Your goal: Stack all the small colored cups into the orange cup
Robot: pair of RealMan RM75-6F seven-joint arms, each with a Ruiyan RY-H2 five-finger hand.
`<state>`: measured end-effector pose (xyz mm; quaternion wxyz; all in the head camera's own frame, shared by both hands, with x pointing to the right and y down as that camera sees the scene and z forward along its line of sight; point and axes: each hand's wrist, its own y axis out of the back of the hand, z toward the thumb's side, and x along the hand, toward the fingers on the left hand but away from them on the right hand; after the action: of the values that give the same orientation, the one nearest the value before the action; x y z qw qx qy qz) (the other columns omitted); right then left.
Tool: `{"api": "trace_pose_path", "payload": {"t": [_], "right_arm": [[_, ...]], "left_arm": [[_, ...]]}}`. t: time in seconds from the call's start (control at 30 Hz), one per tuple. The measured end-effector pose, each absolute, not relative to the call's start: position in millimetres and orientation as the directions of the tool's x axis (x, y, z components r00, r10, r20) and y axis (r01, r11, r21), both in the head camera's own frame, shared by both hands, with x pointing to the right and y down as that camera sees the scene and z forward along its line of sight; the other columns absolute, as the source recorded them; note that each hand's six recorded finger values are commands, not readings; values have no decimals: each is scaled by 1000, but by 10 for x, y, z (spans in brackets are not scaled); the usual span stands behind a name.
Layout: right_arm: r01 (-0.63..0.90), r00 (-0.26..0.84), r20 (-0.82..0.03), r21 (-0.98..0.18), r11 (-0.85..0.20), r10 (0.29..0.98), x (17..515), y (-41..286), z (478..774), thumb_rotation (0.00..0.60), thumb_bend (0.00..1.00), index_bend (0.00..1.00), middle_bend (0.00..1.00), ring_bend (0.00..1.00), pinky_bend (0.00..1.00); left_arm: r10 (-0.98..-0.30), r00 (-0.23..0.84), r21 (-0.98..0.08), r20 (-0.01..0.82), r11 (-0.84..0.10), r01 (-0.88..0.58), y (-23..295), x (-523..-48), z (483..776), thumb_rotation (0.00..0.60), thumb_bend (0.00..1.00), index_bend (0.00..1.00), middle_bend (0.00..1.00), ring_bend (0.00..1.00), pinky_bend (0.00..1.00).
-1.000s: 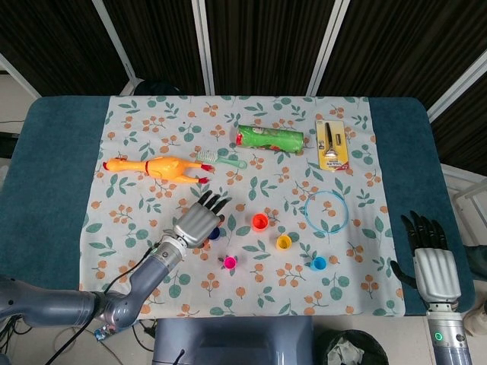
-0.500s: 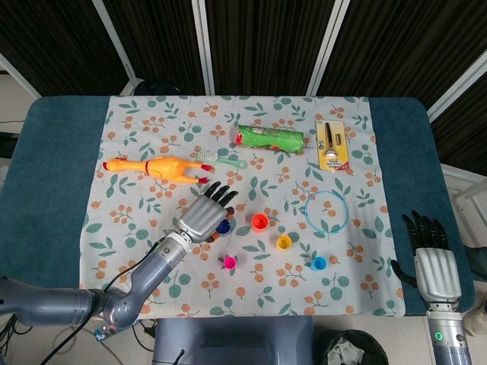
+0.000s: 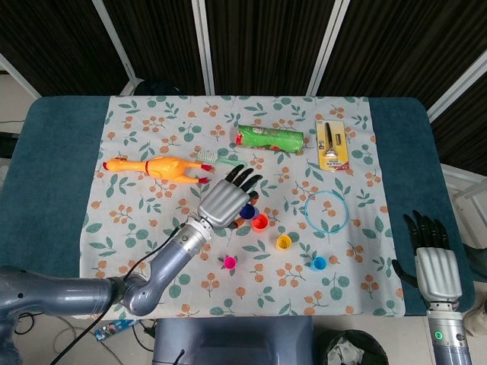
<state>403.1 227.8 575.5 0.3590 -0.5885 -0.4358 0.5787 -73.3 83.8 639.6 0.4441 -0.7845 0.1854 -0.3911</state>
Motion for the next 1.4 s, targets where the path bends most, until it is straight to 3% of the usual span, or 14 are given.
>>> {"api": "trace_pose_path", "payload": {"t": [0.23, 0.93, 1.13, 1.4], "right_arm": [[104, -65, -355, -932, -348, 933, 4080, 2255, 5724, 600, 341, 0, 0, 0, 36], [108, -73, -365, -928, -356, 928, 4108, 2252, 5740, 600, 341, 0, 0, 0, 36], [106, -75, -371, -926, -363, 926, 4108, 2257, 5760, 600, 341, 0, 0, 0, 36], [107, -80, -369, -927, -360, 926, 4116, 2256, 5748, 600, 341, 0, 0, 0, 36]], "left_arm": [[-612, 651, -843, 449, -532, 81, 936, -583, 6501, 600, 263, 490, 102, 0, 0], [-621, 624, -848, 474, -513, 134, 1026, -526, 6686, 600, 260, 480, 101, 0, 0], [-620, 615, -843, 488, -519, 145, 1031, -528, 6734, 600, 228, 362, 92, 0, 0], [-611, 592, -826, 526, -532, 185, 1054, -540, 6798, 600, 136, 120, 51, 0, 0]]}}
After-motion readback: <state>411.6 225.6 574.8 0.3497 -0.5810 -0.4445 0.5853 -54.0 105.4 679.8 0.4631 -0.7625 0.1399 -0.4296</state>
